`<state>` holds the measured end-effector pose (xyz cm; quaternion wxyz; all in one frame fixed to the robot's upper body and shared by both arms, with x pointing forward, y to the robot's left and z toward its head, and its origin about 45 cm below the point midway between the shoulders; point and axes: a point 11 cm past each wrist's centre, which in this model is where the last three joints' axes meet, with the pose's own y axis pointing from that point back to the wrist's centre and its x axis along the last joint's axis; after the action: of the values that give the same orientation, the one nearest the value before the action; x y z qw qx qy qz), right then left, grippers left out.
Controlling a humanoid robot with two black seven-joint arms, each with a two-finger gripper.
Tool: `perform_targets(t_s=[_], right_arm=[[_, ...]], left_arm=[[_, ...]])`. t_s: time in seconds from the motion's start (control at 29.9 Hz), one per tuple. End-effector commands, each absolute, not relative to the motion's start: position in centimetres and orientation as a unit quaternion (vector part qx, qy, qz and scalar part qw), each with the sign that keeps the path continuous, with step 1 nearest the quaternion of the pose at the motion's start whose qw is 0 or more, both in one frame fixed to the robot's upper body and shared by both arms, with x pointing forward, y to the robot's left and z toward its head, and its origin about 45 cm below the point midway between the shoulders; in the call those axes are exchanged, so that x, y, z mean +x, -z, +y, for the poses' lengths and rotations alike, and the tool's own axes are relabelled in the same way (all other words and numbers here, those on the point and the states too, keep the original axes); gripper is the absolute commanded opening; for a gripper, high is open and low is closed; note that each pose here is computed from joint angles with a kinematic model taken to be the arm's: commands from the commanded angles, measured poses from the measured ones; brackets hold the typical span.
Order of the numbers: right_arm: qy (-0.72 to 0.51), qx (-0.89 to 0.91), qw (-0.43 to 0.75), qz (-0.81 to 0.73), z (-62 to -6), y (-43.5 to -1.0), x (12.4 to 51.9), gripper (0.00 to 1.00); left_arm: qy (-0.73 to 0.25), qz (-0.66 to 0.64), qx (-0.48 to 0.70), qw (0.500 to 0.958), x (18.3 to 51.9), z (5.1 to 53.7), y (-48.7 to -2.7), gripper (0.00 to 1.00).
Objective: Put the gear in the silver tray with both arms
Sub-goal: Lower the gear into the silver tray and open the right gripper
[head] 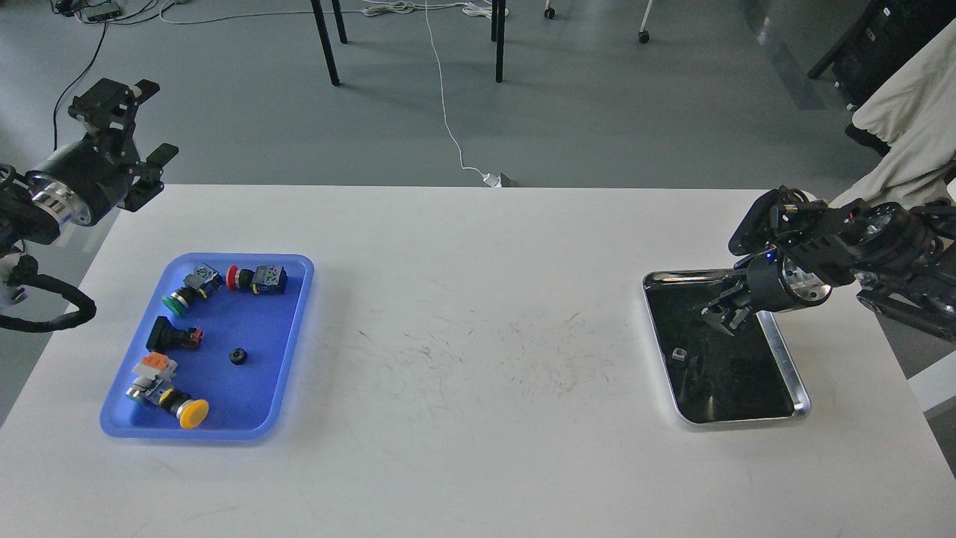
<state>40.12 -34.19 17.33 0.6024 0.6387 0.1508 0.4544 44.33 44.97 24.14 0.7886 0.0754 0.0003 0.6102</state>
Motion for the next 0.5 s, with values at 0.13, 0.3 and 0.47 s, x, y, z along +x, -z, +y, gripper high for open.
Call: perform_targets(t_s=[0.13,0.3,0.47], right_arm=[[-0.454,0.650,0.596,0.123,-34.9,-18.4,40.0,0.45],[-0.451,0.657,0.596,0.099,-35.8,-19.1,39.9,0.50],[-0.443,0.674,0.587,0.067,-36.2,-20.0,39.8,0.53]], left_arm=[[-0.643,-0.019,0.048,0.764,43.6,48.8,-27.6,0.99],[-0.655,-0.017,0.022,0.755,43.6,49.4,-28.3,0.99],[-0.668,-0.001,-0.011,0.744,43.4,49.8,-28.2,0.99]])
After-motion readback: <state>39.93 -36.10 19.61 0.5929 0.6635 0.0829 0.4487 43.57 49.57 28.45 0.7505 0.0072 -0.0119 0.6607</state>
